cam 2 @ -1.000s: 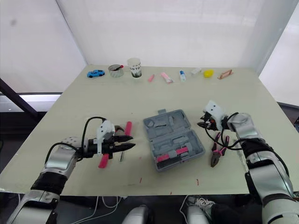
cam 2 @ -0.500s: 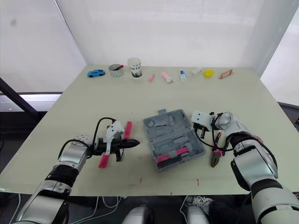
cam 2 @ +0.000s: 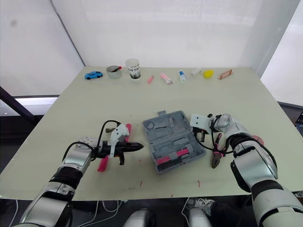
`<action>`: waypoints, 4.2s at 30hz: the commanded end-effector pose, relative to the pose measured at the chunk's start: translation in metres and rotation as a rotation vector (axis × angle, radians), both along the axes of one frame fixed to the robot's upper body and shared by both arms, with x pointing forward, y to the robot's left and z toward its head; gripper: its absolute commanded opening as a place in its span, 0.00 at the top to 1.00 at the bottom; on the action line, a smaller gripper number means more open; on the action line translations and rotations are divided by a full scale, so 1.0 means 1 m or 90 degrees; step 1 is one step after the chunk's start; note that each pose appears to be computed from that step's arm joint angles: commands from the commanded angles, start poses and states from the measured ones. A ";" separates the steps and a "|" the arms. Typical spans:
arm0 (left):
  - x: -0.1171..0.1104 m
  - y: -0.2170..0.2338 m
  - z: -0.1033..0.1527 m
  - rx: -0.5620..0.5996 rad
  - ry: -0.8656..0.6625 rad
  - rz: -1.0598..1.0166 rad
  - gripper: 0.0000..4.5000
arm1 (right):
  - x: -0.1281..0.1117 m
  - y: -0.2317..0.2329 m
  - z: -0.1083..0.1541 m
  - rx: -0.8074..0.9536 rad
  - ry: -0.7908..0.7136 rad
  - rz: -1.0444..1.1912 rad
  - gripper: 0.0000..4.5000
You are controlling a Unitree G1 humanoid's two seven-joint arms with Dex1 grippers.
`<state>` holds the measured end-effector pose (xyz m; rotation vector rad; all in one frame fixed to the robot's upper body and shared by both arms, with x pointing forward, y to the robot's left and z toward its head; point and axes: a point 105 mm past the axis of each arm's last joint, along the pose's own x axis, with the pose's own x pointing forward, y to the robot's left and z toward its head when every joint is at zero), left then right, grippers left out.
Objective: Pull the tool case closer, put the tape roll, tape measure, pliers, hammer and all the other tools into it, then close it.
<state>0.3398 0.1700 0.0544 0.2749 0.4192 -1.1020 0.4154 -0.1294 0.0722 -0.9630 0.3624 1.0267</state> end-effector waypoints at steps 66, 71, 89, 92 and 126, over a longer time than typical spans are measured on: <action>-0.002 -0.031 -0.014 0.049 0.033 -0.130 0.99 | -0.070 0.009 -0.009 0.177 0.274 0.135 1.00; -0.011 -0.037 -0.016 0.047 0.044 -0.158 0.99 | -0.079 0.009 -0.009 0.189 0.279 0.133 1.00; -0.041 -0.048 -0.018 0.051 0.074 -0.215 0.99 | -0.111 0.005 -0.009 0.217 0.307 0.117 1.00; -0.044 -0.053 -0.019 0.047 0.076 -0.224 0.99 | -0.114 0.004 -0.009 0.222 0.308 0.113 1.00; -0.069 -0.053 -0.028 0.054 0.115 -0.257 0.99 | -0.147 0.001 -0.019 0.234 0.372 0.103 1.00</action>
